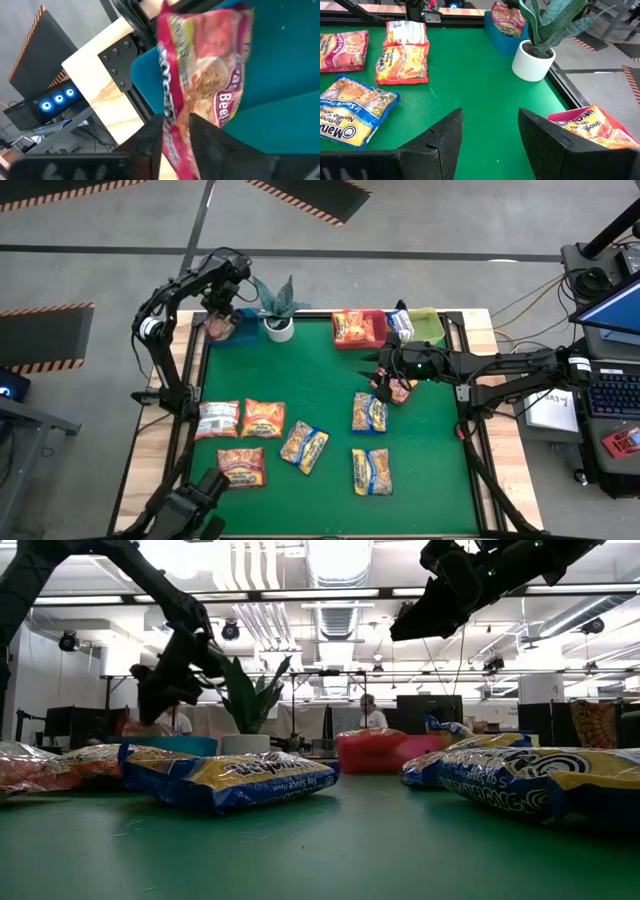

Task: Sort Maruchan noodles
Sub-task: Put the red noodle pack into the blue bin, then put the blue noodle pack into the yellow bin

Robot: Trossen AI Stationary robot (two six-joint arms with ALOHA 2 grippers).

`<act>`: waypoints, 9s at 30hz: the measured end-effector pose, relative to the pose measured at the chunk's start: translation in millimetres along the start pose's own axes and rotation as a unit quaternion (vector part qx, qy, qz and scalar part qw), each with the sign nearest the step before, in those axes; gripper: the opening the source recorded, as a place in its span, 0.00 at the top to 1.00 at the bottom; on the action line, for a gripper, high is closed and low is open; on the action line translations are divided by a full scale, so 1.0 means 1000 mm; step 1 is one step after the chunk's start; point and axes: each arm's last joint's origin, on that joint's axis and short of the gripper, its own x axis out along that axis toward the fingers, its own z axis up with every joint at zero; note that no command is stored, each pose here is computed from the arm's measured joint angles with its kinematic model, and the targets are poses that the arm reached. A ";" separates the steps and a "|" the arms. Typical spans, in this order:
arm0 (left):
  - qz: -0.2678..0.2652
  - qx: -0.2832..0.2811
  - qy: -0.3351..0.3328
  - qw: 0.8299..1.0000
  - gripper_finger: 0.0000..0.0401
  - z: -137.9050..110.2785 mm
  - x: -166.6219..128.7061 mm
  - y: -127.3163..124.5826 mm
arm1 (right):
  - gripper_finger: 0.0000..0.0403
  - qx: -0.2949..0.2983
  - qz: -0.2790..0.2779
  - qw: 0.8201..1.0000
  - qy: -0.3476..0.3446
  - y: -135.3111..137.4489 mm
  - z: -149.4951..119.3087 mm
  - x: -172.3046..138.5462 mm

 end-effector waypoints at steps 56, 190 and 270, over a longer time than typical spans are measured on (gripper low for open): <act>-0.248 0.328 -0.641 0.648 0.69 -0.239 -0.098 -0.229 | 0.55 0.447 0.072 0.798 0.398 0.032 -0.074 -0.003; -0.227 0.338 -0.706 0.580 0.91 -0.226 -0.091 -0.237 | 0.98 0.309 -0.025 0.947 0.082 0.001 0.007 0.017; -0.203 0.345 -0.724 0.562 0.91 -0.229 -0.098 -0.220 | 0.88 0.208 -0.287 0.793 0.495 -0.211 -0.078 0.033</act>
